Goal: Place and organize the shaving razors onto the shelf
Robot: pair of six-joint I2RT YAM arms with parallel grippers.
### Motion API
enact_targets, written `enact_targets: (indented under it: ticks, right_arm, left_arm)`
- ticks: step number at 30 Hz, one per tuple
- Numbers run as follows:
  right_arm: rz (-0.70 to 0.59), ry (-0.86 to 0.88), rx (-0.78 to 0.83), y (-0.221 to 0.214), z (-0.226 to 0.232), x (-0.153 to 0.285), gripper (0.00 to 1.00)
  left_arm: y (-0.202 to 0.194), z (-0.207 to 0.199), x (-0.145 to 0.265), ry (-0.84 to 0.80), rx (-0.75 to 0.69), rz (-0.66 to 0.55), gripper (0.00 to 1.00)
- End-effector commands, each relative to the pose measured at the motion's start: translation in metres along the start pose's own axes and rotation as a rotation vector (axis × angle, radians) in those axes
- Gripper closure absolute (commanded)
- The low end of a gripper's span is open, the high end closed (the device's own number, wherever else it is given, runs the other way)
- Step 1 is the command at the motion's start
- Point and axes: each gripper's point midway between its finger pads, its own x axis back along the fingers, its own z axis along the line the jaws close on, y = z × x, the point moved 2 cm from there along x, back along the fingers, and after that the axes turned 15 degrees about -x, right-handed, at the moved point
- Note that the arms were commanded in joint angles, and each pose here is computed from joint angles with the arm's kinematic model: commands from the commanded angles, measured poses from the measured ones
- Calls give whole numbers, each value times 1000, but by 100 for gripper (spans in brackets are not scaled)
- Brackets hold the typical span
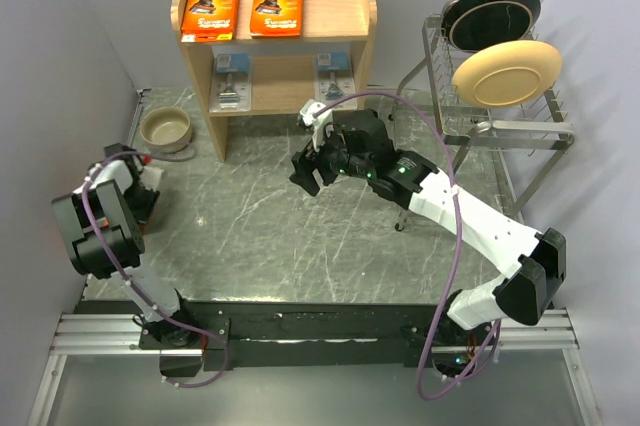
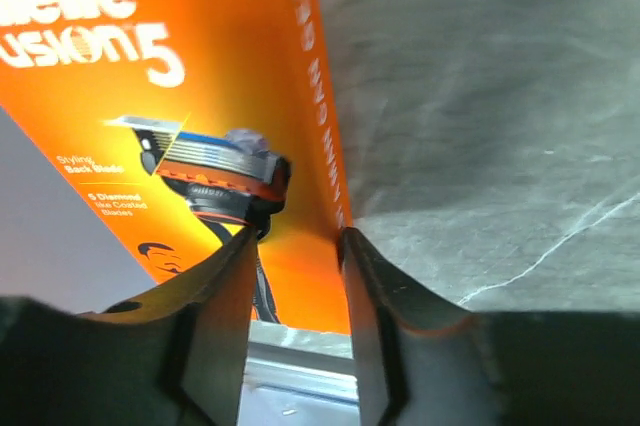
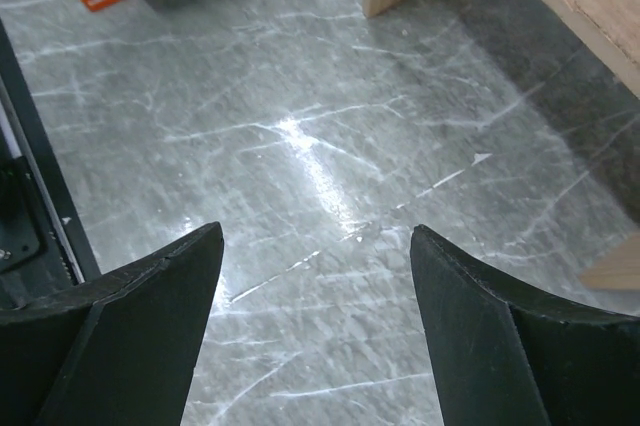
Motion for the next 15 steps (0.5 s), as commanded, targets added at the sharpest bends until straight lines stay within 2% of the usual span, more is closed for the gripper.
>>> enact_targets:
  ticks: [1, 5, 8, 15]
  right_arm:
    - [-34, -15, 51, 18, 0, 0, 18]
    - [-32, -20, 56, 17, -3, -1, 18]
    - [-28, -9, 63, 16, -3, -1, 18]
    - [-26, -11, 76, 17, -7, 1, 18]
  left_arm:
    - [14, -69, -25, -214, -204, -45, 65]
    - [5, -109, -24, -310, -326, -18, 70]
    - [0, -137, -12, -411, -398, -41, 73]
    - [13, -148, 22, -386, -534, -180, 76]
